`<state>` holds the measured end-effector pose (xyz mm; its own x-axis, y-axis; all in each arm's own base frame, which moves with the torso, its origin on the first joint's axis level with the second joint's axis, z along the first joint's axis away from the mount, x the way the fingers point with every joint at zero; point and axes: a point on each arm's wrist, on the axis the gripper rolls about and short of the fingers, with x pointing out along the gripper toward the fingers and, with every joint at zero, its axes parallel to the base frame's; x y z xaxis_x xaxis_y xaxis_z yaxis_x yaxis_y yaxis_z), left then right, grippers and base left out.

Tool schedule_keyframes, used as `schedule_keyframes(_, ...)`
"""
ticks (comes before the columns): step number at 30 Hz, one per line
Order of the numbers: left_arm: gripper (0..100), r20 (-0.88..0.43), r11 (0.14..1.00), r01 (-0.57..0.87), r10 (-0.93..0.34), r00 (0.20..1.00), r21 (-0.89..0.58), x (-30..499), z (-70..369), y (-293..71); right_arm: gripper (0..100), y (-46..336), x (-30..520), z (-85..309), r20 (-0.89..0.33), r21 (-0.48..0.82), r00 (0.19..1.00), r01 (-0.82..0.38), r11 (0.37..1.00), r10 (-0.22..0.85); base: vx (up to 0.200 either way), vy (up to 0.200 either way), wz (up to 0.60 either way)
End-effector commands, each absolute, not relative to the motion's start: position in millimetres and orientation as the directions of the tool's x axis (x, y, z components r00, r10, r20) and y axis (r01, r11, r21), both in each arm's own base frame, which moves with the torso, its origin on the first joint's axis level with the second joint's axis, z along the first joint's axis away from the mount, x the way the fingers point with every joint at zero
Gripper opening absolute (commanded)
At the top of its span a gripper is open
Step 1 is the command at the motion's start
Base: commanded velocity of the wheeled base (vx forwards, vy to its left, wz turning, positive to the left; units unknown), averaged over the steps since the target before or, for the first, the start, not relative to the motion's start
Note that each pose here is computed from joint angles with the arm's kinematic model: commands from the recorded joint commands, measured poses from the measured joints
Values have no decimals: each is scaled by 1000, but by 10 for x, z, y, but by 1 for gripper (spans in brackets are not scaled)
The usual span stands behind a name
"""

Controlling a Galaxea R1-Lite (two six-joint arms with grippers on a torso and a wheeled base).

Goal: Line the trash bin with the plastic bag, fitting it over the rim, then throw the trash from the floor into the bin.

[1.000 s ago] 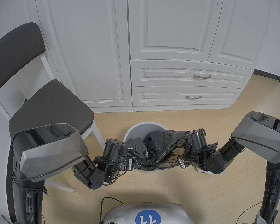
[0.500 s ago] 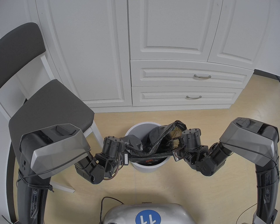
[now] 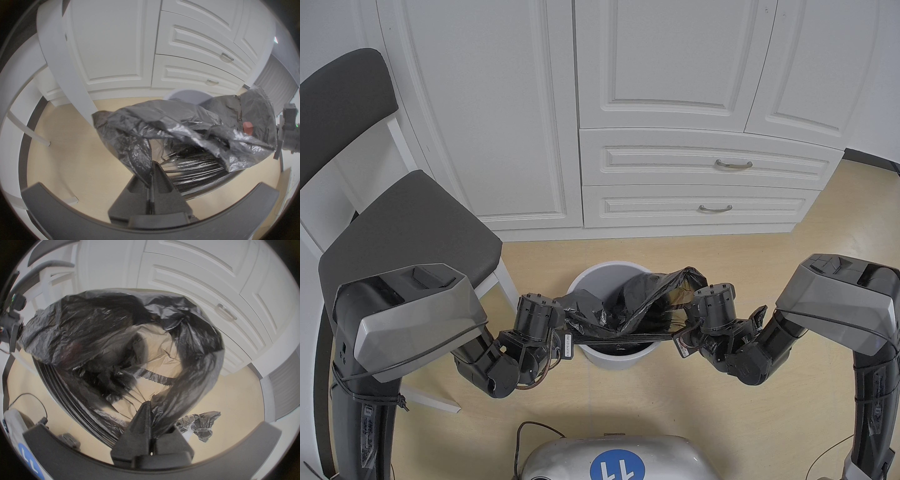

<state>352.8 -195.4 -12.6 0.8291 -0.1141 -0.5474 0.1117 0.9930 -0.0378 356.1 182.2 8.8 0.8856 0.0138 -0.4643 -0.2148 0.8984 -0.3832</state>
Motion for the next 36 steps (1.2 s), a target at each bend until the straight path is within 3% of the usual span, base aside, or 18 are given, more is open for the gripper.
schedule_keyframes(1,0,-556,990,137,-130,821,-29,3447,-88,-1944,0,1783,3492,148,-467,-394,884,-222,892,14,0,0,0)
schedule_keyframes(3,0,-561,989,145,-139,816,-34,3445,-137,-1986,0,1792,3508,120,-470,-394,883,-225,891,15,0,0,0)
schedule_keyframes(4,0,-561,989,144,-139,816,-35,3453,-147,-1991,100,1786,3522,117,-468,-394,883,-222,892,12,0,0,0)
schedule_keyframes(13,0,-542,989,144,-146,828,-46,3458,-121,-1994,100,1651,3385,302,-464,-403,886,-230,886,19,0,0,0)
schedule_keyframes(17,0,-537,988,144,-147,831,-48,3459,-102,-1995,100,1496,3228,449,-470,-446,881,-285,849,49,0,0,0)
schedule_keyframes(20,0,-536,988,143,-148,831,-50,3470,-109,-2001,100,1353,3026,631,-439,-481,893,-324,815,97,0,0,0)
schedule_keyframes(25,0,-531,989,138,-144,835,-51,3490,-105,-1985,100,1390,2993,706,-318,-486,933,-311,817,165,0,0,0)
schedule_keyframes(32,0,-519,989,138,-147,842,-56,3482,-95,-1973,100,1481,3082,439,-201,-559,925,-378,738,322,0,0,0)
schedule_keyframes(36,0,-514,989,138,-148,845,-58,3492,-95,-1964,100,1532,3160,495,-168,-595,912,-397,699,375,0,0,0)
